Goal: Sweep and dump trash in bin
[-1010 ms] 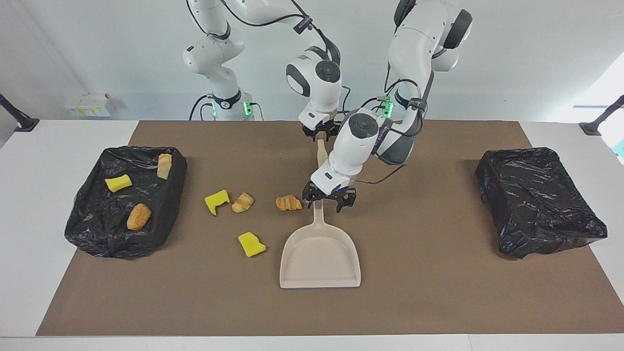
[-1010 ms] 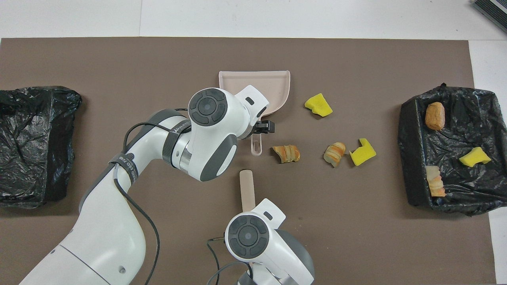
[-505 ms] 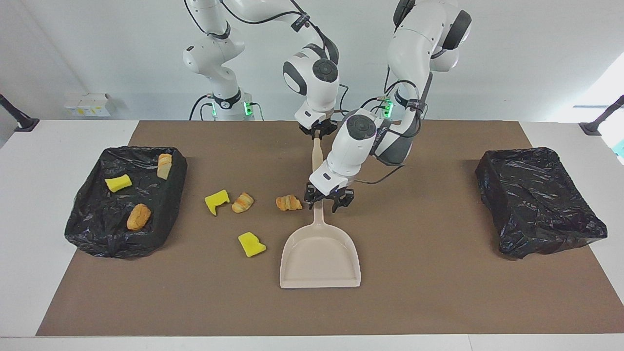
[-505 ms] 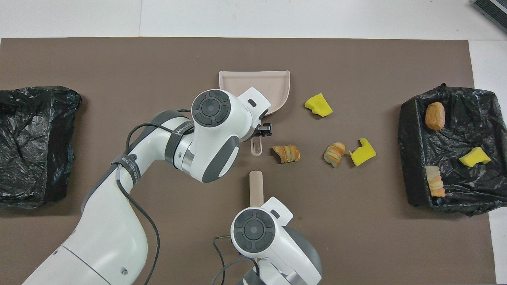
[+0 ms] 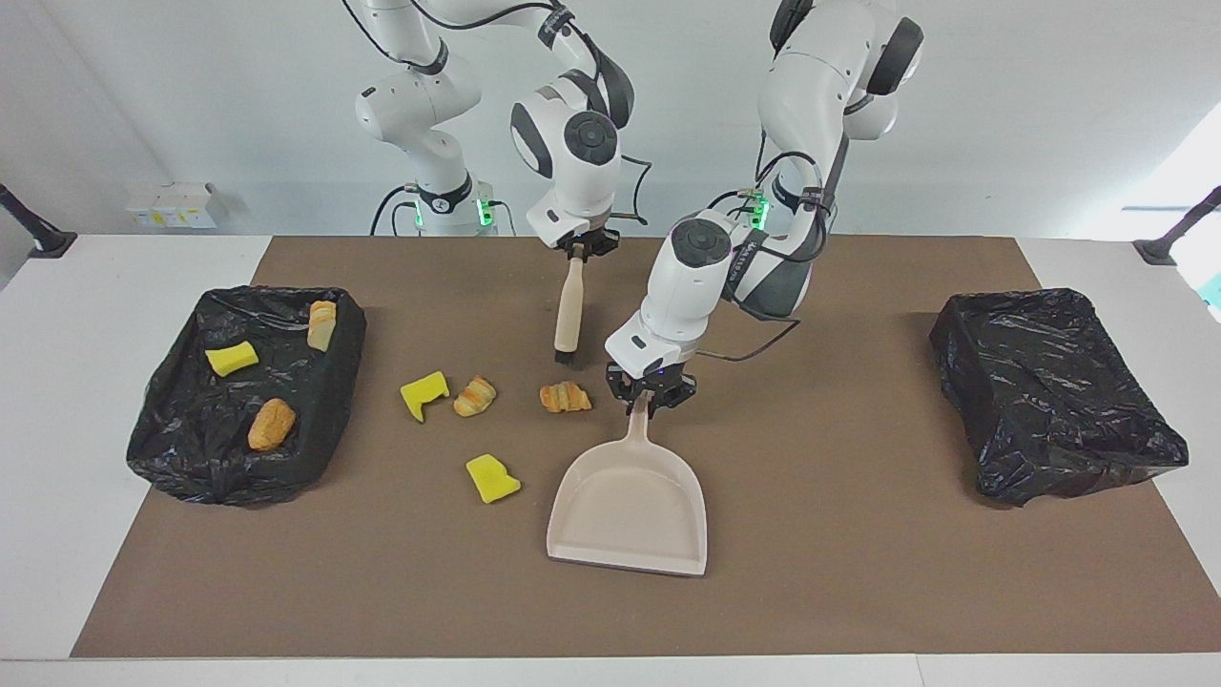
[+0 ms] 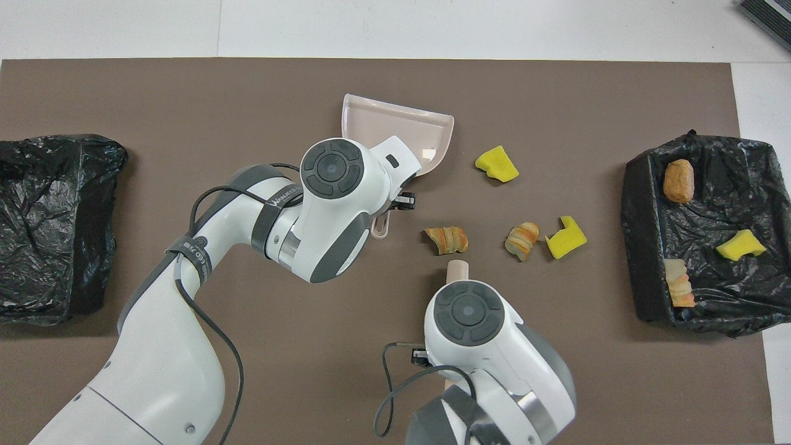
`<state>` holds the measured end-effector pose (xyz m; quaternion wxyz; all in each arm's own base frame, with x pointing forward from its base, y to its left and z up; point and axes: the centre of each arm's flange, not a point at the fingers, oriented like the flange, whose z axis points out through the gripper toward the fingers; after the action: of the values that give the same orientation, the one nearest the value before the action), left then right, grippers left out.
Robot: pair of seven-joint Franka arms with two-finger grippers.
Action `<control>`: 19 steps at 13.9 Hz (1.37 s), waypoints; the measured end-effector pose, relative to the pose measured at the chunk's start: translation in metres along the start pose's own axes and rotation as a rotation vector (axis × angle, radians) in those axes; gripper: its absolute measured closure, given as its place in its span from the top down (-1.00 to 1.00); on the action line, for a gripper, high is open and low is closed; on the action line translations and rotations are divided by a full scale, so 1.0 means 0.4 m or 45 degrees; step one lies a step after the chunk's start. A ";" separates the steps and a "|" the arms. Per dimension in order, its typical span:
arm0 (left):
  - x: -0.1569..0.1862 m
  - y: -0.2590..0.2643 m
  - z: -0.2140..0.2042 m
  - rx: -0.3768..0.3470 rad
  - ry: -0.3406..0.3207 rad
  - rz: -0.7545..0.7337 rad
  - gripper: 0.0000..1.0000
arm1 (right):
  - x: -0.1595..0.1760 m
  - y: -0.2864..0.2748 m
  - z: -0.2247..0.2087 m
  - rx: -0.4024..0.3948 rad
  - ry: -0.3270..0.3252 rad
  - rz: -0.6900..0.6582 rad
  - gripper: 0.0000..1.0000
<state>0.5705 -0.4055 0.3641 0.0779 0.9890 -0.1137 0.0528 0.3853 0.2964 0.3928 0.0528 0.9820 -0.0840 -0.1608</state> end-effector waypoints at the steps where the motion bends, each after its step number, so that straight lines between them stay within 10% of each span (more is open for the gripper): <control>1: 0.005 -0.021 -0.013 0.013 -0.012 0.067 -0.37 | 0.020 0.036 -0.014 0.002 -0.009 0.037 -0.50; 10: 0.016 -0.330 -0.230 0.100 -0.215 0.362 -0.37 | 0.267 0.394 -0.010 -0.237 0.092 0.277 -0.50; 19: -0.108 -0.447 -0.266 -0.023 -0.502 0.991 -0.37 | 0.328 0.450 0.078 -0.248 0.093 -0.129 -0.50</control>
<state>0.5610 -0.2064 0.4380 0.0376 0.8630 -0.4911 -0.1127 0.4710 0.0936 0.3468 0.1428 0.9804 -0.0161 -0.1349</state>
